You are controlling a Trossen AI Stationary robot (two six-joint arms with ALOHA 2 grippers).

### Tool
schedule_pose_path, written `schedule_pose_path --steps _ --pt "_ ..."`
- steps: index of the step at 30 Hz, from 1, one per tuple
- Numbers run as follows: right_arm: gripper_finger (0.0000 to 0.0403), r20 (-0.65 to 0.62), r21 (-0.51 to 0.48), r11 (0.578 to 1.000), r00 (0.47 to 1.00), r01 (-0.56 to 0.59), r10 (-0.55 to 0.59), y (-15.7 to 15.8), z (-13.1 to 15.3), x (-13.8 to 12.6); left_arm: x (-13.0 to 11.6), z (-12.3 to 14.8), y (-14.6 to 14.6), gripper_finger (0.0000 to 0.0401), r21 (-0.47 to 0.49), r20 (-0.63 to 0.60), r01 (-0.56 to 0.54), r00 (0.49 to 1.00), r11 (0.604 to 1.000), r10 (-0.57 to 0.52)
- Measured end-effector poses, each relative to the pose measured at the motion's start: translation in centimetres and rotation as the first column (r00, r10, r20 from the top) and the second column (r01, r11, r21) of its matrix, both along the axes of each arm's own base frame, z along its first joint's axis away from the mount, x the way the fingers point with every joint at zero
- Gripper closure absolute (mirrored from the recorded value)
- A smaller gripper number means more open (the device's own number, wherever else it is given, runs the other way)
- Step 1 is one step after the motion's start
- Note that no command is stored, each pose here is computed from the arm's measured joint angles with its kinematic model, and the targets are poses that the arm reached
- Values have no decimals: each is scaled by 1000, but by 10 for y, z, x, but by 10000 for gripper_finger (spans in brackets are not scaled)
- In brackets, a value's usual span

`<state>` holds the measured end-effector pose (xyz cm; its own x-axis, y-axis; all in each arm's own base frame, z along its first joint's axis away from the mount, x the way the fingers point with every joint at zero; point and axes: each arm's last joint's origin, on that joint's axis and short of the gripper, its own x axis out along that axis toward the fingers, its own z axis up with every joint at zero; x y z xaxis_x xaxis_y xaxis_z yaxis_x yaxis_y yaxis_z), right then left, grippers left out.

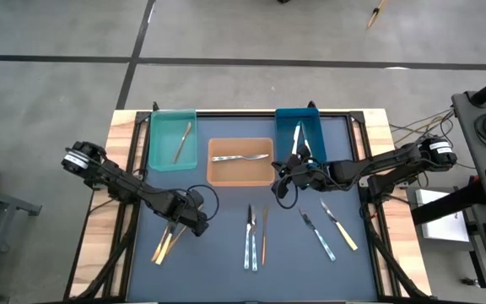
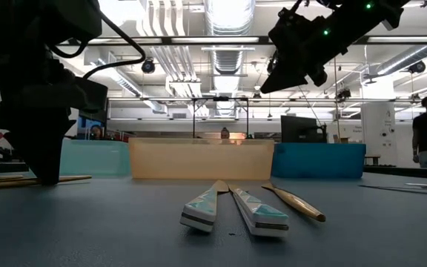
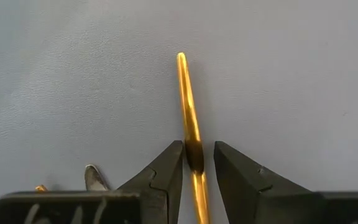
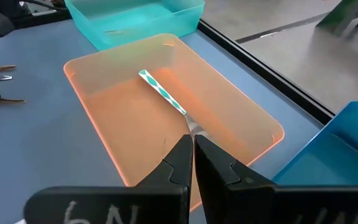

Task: Sort silverware by color (type)
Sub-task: Put the gold knife into the green bin

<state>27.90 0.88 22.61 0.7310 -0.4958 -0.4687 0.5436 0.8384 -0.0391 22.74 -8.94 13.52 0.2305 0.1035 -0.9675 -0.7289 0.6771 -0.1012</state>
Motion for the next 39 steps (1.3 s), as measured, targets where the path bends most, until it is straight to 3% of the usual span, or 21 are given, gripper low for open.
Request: schedule_pose_path --steps 16,22,29,33,39 --pt "394 -3 0 1000 1000 -1 1 0 0 0 0 -1 0 328 0 1 1 1000 1000 -1" --pt "394 -3 0 1000 1000 -1 1 0 0 0 1 -1 0 385 -2 6 0 1000 1000 0" --pt "394 -18 -24 1000 1000 -17 17 0 0 0 3 2 -1 391 -4 8 0 1000 1000 0" --pt "394 -18 -19 999 1000 -26 25 0 1 -1 12 11 -5 394 -22 46 37 998 999 -36" --pt "394 -18 50 991 992 -126 127 4 0 1 22 30 -9 396 32 48 144 988 989 -145"
